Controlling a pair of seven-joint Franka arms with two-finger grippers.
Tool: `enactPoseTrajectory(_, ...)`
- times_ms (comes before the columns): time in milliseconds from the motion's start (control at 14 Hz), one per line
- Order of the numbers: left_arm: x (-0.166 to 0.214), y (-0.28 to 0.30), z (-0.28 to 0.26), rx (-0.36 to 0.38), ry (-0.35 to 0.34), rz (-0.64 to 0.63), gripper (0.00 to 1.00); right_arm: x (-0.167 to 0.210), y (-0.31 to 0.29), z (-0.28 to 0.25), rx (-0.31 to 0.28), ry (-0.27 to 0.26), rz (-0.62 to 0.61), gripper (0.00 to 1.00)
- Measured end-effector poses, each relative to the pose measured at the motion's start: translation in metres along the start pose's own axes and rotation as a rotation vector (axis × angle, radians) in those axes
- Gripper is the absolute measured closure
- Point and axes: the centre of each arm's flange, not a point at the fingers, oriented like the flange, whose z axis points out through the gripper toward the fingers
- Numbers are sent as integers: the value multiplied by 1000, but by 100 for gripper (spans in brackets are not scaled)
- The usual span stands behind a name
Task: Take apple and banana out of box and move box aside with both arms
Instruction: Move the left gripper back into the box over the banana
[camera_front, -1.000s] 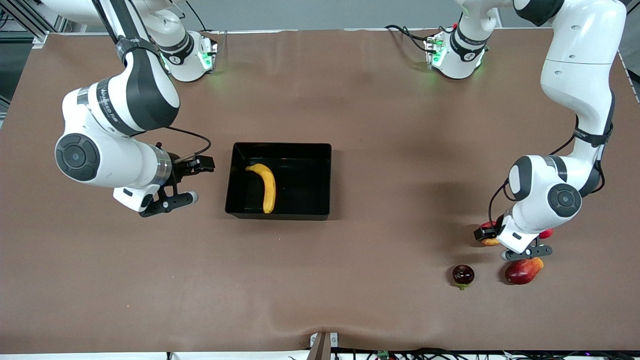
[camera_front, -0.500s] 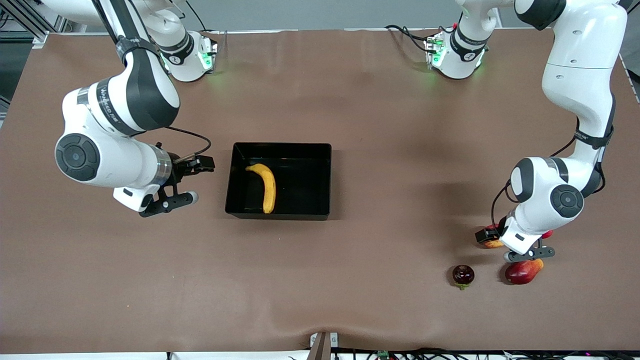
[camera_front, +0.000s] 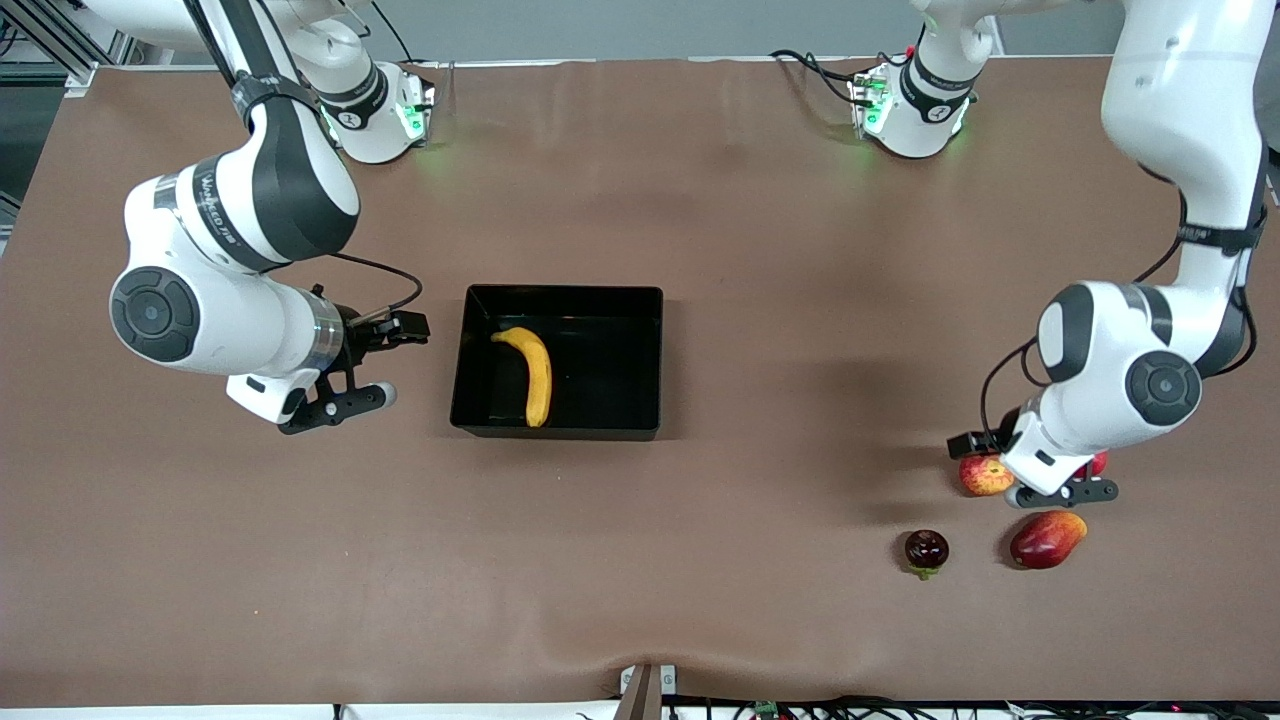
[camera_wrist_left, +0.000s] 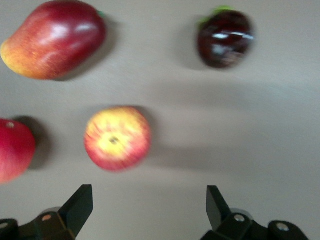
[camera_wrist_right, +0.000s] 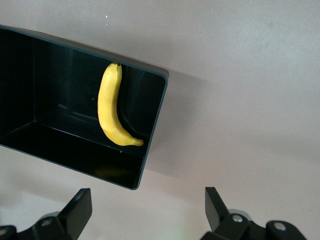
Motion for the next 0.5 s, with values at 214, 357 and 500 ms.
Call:
enactPoseTrajectory(214,-24,76,-40,-39,-5,43,0,0,0,0,0,0,0,0)
enactPoseTrajectory(357,-47,141,-53,-81,-4,24,0,0,0,0,0,0,0,0)
enactPoseTrajectory(500,-77,215,-69,-117,-4,-46,0,0,7,-1,1,2,15,0)
